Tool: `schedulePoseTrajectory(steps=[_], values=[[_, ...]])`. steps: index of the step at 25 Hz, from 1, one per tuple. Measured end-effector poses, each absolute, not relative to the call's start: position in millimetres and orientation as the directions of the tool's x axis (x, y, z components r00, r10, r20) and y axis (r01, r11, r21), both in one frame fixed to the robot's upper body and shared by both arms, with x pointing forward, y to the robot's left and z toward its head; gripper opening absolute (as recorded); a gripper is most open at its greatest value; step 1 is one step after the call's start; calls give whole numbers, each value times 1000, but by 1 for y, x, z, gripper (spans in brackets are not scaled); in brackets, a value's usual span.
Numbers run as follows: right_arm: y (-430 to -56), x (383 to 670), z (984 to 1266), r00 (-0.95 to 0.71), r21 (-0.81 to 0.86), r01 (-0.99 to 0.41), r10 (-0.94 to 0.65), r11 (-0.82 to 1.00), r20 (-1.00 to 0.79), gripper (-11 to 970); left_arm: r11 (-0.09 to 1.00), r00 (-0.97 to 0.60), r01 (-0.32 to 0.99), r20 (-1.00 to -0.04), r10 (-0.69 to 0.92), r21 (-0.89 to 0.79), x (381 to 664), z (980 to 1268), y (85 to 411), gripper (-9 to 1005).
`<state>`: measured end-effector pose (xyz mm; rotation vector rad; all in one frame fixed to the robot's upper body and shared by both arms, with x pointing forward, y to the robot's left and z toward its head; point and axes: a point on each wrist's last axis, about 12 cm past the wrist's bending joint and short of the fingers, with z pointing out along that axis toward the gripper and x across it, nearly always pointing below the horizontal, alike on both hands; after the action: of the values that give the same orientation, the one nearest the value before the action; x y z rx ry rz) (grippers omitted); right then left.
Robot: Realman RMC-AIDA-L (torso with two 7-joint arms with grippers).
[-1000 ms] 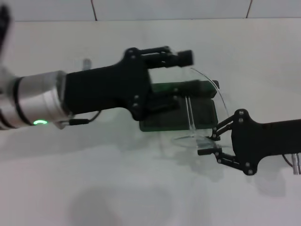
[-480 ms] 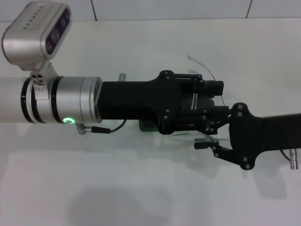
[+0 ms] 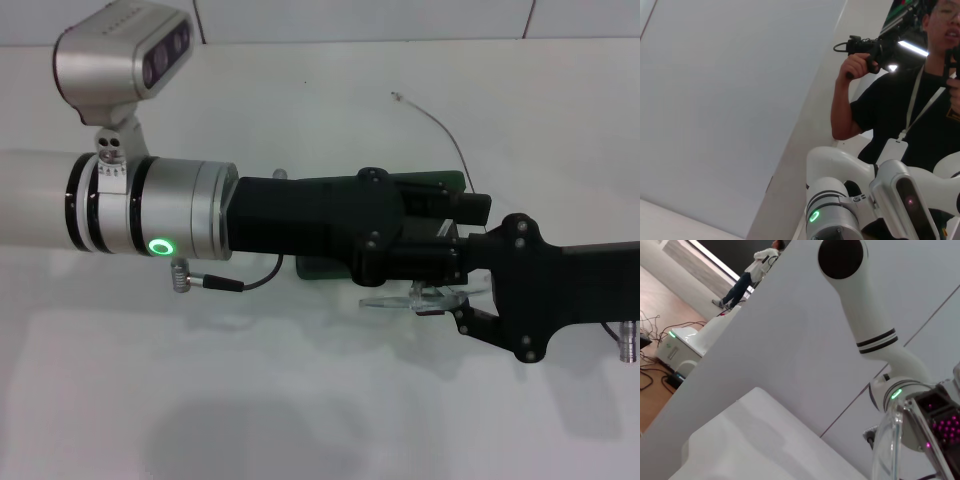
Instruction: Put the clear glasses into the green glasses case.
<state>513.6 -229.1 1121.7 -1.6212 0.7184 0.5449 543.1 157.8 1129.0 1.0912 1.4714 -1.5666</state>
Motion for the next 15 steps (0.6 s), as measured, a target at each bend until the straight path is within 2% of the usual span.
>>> schedulePoseTrajectory(steps=[11,15], values=[[-232,507,1118,703,-699,-711,-121,-78,-701,124,-91,-464,878,-882,80,-470,544,1129,156,560],[-235,505,1117,700,-697,-713,-124,-74,-703,124,-77,-465,882,-885,20,-465,548,1135,163,561]])
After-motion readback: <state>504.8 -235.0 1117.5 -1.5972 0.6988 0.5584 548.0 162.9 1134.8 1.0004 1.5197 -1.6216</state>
